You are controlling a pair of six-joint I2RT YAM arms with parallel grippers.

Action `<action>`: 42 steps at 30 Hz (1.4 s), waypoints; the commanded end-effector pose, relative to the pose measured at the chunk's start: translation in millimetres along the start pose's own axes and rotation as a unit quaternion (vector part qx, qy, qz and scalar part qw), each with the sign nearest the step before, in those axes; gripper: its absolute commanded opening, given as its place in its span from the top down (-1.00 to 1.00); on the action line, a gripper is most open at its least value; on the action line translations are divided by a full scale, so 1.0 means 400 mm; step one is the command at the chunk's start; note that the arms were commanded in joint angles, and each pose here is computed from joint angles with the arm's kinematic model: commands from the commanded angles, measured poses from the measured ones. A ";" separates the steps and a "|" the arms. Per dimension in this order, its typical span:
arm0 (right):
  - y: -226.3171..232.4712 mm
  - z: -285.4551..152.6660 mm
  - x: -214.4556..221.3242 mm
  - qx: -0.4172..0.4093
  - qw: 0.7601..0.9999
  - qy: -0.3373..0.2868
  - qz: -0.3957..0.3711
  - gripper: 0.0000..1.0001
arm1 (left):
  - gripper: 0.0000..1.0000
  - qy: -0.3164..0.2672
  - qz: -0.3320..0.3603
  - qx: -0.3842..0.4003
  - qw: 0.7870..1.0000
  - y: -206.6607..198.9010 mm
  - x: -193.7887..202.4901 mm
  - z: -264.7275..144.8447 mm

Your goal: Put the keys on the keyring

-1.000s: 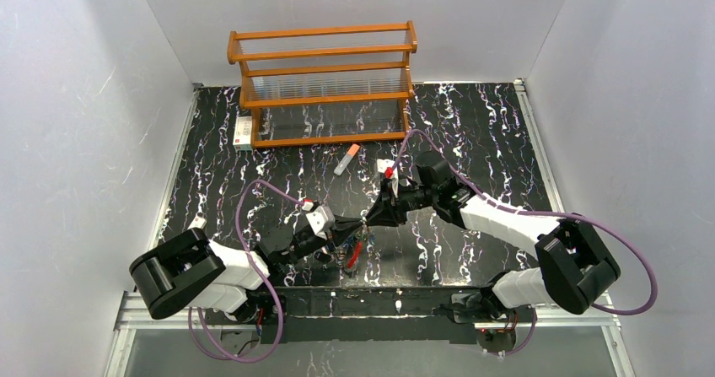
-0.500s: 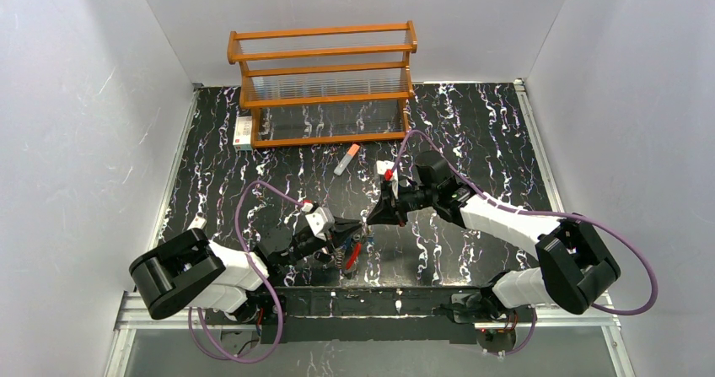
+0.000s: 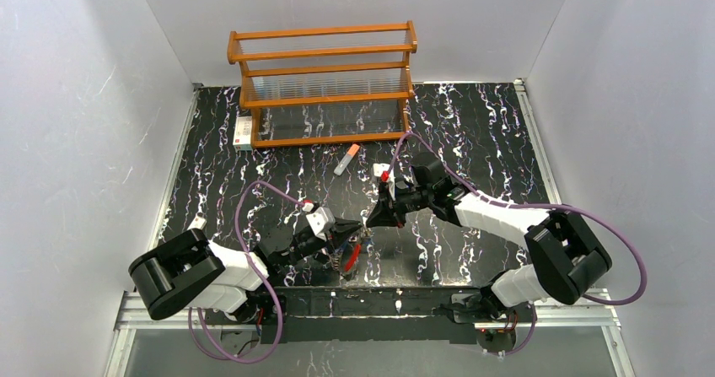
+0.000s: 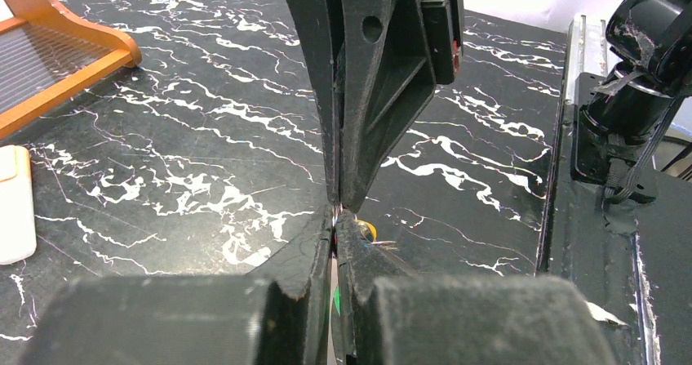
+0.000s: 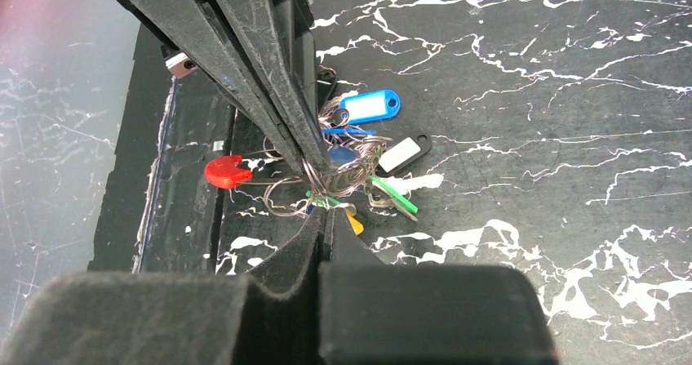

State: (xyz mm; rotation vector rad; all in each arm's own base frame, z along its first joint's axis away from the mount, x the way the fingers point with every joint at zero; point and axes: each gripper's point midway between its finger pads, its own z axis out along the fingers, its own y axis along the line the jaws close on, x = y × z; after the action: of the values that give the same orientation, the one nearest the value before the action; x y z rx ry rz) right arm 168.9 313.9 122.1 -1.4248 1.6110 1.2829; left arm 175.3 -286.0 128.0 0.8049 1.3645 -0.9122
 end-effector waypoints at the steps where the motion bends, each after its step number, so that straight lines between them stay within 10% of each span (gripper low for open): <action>1: -0.016 0.005 0.004 0.005 1.000 -0.003 -0.009 0.97 | 1.00 -0.071 0.012 0.010 0.997 -0.010 -0.098 0.013; 17: 0.035 0.021 0.019 -0.045 0.998 -0.025 -0.026 0.97 | 1.00 -0.074 0.010 0.009 0.997 -0.010 -0.098 0.014; 28: 0.047 -0.011 -0.035 -0.007 0.994 -0.067 -0.090 0.02 | 1.00 -0.079 0.008 0.006 0.997 -0.008 -0.103 0.006; 42: 0.021 -0.023 -0.124 0.038 0.986 -0.135 -0.085 -0.10 | 1.00 -0.086 0.009 0.018 0.996 -0.020 -0.114 0.003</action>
State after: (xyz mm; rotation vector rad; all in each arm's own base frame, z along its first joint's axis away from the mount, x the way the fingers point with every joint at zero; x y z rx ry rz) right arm 165.1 314.4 160.2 -1.3085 1.3505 1.2207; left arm 173.0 -287.0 146.8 0.7727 1.2969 -0.9467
